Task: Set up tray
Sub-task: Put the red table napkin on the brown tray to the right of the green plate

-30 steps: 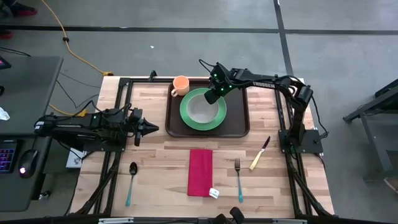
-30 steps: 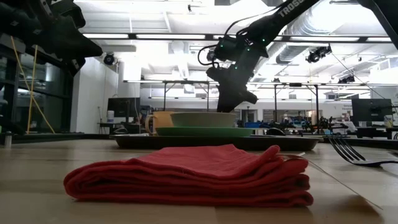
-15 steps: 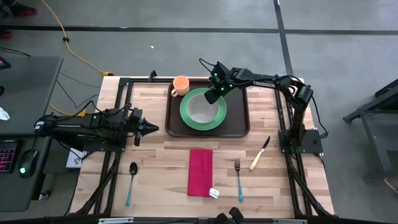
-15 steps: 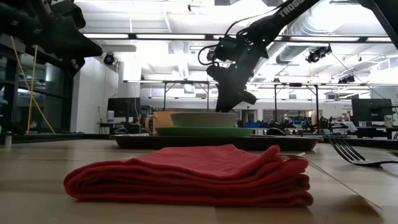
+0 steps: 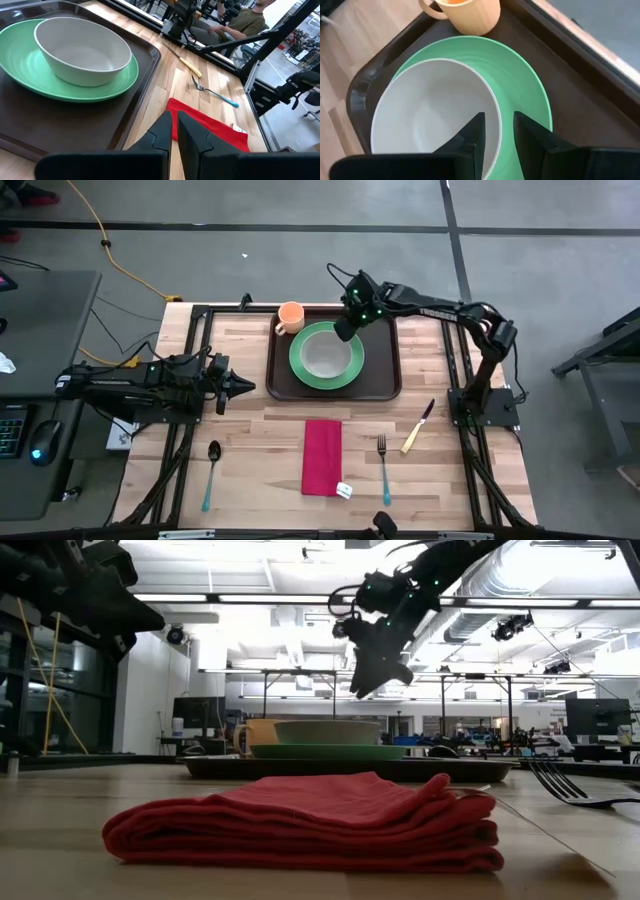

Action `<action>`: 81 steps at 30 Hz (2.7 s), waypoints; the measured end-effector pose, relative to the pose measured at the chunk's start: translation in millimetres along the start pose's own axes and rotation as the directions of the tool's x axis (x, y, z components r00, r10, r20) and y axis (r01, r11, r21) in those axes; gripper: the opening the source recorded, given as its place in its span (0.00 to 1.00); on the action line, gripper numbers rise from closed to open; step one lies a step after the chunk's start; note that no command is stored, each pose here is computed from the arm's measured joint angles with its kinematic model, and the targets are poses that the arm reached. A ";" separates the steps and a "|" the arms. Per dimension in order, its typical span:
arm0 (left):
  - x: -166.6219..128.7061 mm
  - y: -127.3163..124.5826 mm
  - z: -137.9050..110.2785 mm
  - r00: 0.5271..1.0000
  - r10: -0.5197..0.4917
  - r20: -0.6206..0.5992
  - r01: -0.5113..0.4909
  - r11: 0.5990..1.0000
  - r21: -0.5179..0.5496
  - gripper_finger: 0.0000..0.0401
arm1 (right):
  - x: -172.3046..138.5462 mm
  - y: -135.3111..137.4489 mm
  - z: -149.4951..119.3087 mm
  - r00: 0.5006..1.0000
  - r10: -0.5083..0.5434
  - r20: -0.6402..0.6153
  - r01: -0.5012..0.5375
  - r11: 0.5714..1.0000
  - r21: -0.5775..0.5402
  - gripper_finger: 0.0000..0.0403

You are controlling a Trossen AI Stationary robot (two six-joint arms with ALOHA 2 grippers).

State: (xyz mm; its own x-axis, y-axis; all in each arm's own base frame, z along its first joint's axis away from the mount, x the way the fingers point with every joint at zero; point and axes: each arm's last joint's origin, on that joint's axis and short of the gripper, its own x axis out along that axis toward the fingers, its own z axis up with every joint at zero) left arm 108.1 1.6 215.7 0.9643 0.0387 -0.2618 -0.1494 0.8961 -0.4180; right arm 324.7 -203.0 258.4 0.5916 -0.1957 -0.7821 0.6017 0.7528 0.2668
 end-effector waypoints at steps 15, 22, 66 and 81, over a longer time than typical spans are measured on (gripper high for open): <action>0.0 0.8 -1.6 1.000 0.008 -0.016 -0.008 1.000 -0.022 0.14 | -41.8 5.2 -7.4 0.996 -0.092 -0.018 0.089 0.987 -0.133 0.19; 0.0 1.0 -2.1 1.000 0.010 -0.021 -0.011 1.000 -0.024 0.14 | -55.7 19.2 -11.0 0.983 -0.184 0.030 0.186 0.966 -0.180 0.19; -0.1 1.6 -3.3 0.999 0.017 -0.034 -0.018 0.999 -0.047 0.14 | -178.7 4.5 -145.8 0.921 -0.092 0.379 0.124 0.990 -0.062 0.19; 0.0 -1.1 -1.7 0.998 -0.047 -0.035 0.045 0.996 -0.072 0.14 | -146.2 -3.8 -196.0 0.899 0.089 0.430 -0.067 0.996 -0.066 0.19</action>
State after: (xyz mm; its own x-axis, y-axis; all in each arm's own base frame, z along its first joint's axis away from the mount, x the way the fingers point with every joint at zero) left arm 107.8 -0.1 214.7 0.9620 -0.0193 -0.2724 -0.1218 0.8626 -0.4911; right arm 130.8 -54.1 261.4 0.8157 -0.3788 -0.4372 0.5239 0.8042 0.2806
